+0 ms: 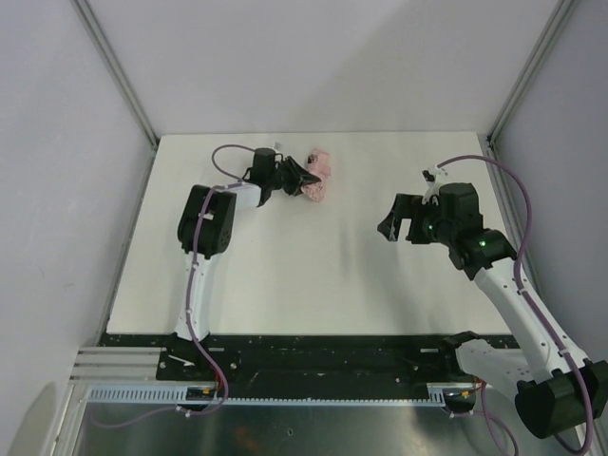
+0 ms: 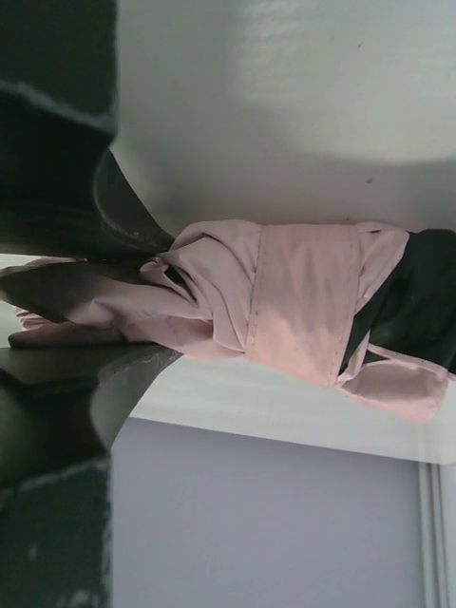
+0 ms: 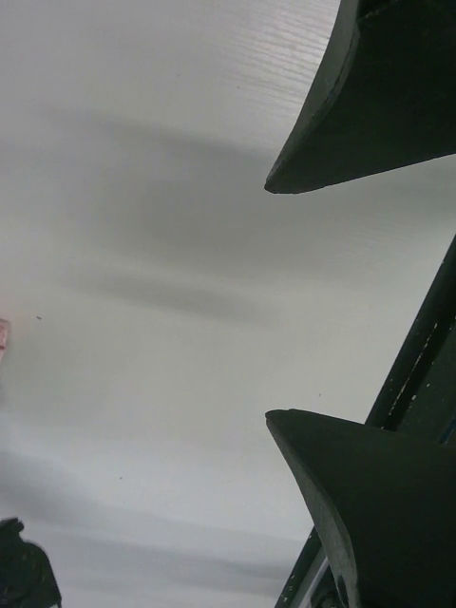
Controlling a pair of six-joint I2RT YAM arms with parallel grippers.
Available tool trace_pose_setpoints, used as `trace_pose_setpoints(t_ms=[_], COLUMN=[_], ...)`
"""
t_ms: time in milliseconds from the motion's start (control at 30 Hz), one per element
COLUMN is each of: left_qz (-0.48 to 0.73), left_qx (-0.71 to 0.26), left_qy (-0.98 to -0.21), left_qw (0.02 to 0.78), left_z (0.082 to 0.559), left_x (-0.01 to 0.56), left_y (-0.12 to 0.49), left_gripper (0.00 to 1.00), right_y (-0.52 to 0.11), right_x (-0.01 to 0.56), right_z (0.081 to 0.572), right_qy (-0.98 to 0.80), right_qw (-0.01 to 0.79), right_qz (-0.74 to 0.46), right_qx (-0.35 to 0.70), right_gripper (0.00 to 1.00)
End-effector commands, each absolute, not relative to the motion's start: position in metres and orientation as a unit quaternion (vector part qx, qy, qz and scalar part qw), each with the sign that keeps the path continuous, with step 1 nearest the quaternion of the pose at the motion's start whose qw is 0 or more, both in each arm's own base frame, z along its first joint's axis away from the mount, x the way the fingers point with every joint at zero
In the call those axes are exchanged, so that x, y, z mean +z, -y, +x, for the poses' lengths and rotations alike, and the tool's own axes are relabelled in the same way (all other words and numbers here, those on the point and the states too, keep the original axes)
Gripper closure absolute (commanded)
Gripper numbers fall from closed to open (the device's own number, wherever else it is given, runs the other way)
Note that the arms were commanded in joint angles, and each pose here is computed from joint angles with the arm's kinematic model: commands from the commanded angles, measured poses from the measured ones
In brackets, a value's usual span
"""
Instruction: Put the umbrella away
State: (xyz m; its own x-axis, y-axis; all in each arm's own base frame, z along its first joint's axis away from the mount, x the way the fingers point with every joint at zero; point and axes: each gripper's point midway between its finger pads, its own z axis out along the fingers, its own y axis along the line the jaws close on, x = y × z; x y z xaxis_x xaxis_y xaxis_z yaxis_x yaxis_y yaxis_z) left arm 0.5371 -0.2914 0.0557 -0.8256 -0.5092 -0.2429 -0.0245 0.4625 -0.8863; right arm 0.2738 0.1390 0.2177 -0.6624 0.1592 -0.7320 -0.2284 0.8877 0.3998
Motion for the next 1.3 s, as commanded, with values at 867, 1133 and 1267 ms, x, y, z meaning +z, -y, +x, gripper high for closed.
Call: trace_pose_setpoints(t_ms=[867, 1133, 1267], left_qz=[0.166, 0.316, 0.347], left_qx=[-0.567, -0.510, -0.498], left_qy=[-0.657, -0.488, -0.456], left_qw=[0.468, 0.635, 0.651], left_z=[0.283, 0.154, 0.133], left_x=[0.355, 0.482, 0.509], left_y=[0.223, 0.197, 0.194], left_gripper=[0.01, 0.01, 0.01], right_y=[-0.100, -0.051, -0.038], right_x=[0.324, 0.394, 0.418], right_z=[0.250, 0.207, 0.192], right_qy=[-0.775, -0.690, -0.661], right_qw=[0.589, 0.698, 0.728], right_qz=[0.028, 0.068, 0.078], right_qx=[0.228, 0.177, 0.166], right_gripper=[0.01, 0.01, 0.01])
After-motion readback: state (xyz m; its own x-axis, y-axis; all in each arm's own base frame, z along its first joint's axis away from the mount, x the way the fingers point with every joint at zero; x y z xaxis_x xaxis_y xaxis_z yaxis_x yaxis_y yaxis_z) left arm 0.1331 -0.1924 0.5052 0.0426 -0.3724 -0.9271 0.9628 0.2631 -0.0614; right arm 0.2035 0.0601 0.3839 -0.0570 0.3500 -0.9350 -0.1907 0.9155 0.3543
